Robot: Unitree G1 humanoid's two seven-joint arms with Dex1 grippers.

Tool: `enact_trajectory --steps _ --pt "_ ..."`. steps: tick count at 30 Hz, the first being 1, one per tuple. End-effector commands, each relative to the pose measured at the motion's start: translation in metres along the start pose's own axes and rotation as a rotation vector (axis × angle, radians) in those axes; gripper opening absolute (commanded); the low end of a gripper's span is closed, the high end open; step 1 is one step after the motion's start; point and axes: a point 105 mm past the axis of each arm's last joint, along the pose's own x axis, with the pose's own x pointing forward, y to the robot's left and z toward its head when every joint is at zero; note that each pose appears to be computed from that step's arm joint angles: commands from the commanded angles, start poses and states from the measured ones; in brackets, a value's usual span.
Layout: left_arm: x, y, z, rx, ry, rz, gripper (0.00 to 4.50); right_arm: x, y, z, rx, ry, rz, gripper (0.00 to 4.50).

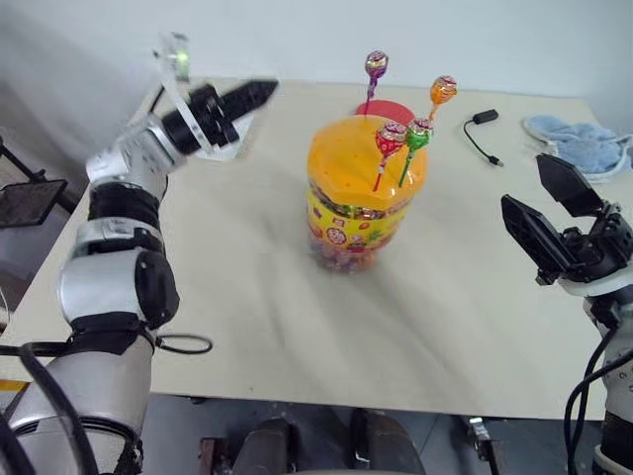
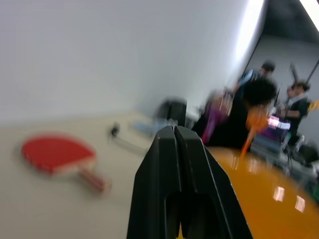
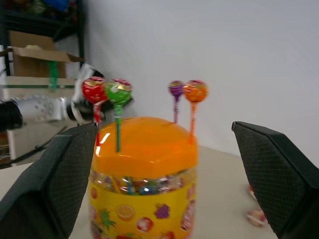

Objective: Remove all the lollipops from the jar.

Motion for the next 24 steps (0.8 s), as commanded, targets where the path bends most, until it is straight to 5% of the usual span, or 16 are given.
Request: enact_trajectory --steps 1,5,21,24 --pt "0.021 -0.014 0.013 0.126 0.002 -0.049 1.24 0.0 -0.002 0.008 -0.031 -0.006 0.01 4.5" --pt "0.043 -0.027 0.013 0.09 -0.019 -0.128 2.42 -0.003 -0.001 0.012 -0.04 0.008 0.015 4.5" --pt "0.098 -0.046 0.0 0.048 0.046 -0.134 2.42 -0.009 0.002 0.021 -0.083 0.008 -0.021 4.5" --pt "0.104 -0.049 0.001 0.035 0.031 -0.135 1.85 -0.01 0.004 0.025 -0.095 0.003 -0.032 4.5"
